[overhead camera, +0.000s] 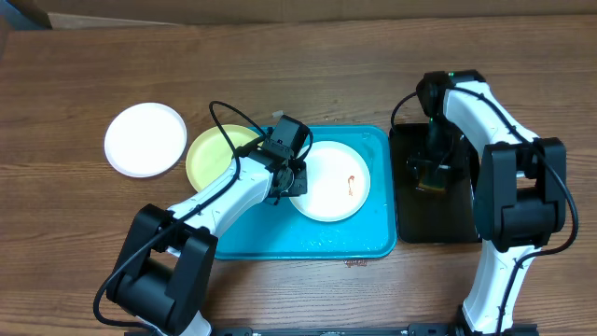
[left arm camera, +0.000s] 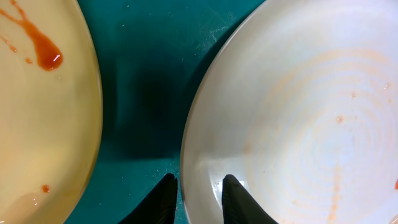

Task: Clean dirty plates on tray and stack at the side
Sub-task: 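Grasp the green-and-yellow sponge with the right gripper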

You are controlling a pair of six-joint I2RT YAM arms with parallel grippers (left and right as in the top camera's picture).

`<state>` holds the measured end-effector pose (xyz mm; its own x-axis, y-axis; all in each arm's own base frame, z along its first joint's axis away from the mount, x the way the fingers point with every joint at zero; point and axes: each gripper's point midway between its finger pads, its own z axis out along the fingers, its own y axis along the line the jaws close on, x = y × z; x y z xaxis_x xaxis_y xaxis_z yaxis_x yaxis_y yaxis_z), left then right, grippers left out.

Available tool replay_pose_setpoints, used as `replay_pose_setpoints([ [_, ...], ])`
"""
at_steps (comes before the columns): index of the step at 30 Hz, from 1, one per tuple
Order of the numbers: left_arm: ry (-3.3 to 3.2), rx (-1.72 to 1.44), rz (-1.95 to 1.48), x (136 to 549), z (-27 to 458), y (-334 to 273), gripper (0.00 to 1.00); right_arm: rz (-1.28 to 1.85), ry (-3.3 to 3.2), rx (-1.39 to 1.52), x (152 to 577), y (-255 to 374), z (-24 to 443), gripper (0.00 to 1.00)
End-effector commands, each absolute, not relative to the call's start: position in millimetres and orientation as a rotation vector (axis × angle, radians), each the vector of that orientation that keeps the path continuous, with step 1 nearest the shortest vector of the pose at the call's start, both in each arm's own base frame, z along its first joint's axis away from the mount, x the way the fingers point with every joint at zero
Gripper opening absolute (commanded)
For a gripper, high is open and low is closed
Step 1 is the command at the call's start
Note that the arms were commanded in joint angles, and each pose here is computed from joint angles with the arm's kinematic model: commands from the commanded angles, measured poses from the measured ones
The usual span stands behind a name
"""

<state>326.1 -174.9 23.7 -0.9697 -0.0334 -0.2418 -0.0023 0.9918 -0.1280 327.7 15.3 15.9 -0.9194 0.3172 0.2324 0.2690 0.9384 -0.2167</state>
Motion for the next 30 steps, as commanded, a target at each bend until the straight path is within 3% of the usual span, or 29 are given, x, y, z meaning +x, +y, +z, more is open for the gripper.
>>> replay_pose_setpoints([
  [1,2.838,-0.018,-0.212,337.1,40.6,-178.0,0.28,0.305,-2.839,-0.464,324.1,8.8,17.2,0.28],
  [2,2.838,-0.018,-0.212,337.0,40.6,-178.0,0.3,0.306,-2.837,-0.464,323.4,8.7,16.2,0.12],
  [4,2.838,-0.018,-0.212,337.0,40.6,-178.0,0.31,0.305,-2.836,-0.464,322.9,8.7,16.0,0.08],
  [5,2.838,-0.018,-0.212,337.0,40.6,-178.0,0.31,0.306,-2.835,-0.463,322.7,8.7,16.0,0.19],
  [6,2.838,-0.018,-0.212,337.0,40.6,-178.0,0.31,0.307,-2.832,-0.462,321.9,8.6,16.3,0.47],
  [7,2.838,-0.018,-0.212,337.0,40.6,-178.0,0.32,0.308,-2.828,-0.461,320.9,8.5,16.6,0.68],
  [8,2.838,-0.018,-0.212,337.0,40.6,-178.0,0.31,0.308,-2.826,-0.452,320.3,8.4,16.9,0.72],
  [21,2.84,-0.018,-0.211,336.7,40.4,-177.9,0.36,0.26,-2.975,-0.45,359.9,10.8,20.0,0.75],
  [25,2.842,-0.017,-0.209,336.2,40.1,-177.5,0.35,0.258,-2.979,-0.451,361.0,10.9,19.9,0.73],
  [26,2.842,-0.017,-0.209,336.2,40.1,-177.5,0.35,0.258,-2.979,-0.451,361.0,10.9,19.9,0.66],
  [28,2.842,-0.017,-0.209,336.2,40.1,-177.5,0.35,0.258,-2.979,-0.451,361.0,11.2,19.8,0.4],
  [30,2.842,-0.018,-0.21,336.2,40.1,-177.6,0.35,0.257,-2.984,-0.452,362.1,11.2,19.7,0.3],
])
